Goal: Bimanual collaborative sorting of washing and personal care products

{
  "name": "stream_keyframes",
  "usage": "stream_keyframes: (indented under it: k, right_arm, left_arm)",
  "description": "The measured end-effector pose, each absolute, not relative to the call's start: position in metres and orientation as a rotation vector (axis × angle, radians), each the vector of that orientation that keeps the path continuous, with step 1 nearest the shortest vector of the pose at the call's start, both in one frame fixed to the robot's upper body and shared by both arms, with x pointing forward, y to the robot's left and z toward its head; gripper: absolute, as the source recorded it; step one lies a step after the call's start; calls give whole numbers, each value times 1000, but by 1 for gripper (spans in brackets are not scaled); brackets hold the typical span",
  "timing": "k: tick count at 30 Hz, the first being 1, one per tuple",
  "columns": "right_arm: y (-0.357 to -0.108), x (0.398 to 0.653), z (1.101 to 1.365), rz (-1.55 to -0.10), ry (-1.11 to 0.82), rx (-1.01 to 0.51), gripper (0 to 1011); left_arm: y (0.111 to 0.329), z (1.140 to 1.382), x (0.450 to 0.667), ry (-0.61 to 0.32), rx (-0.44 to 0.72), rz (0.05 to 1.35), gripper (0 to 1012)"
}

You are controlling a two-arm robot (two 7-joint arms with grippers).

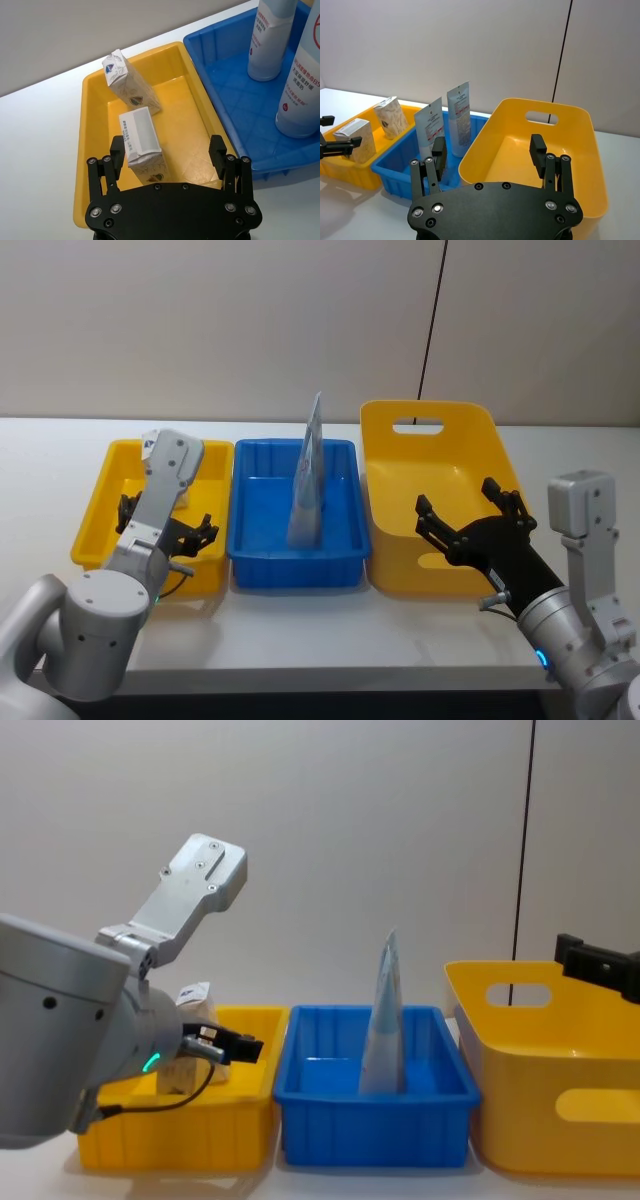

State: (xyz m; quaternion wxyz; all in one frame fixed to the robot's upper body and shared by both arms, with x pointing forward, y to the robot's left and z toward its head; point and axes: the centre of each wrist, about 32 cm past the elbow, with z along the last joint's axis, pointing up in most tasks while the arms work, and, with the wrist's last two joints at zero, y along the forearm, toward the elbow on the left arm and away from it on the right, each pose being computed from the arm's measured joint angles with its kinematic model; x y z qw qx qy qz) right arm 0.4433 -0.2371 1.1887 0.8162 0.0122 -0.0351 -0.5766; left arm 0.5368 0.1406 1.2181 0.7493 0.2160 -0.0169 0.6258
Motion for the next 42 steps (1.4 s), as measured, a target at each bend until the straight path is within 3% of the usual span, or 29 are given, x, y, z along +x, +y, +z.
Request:
stream_keyframes:
  k: [42]
  right_arm:
    - [-237,443,1189,-1230,-75,26,1002]
  left_arm:
    - [153,1208,561,25,432,1409,1001]
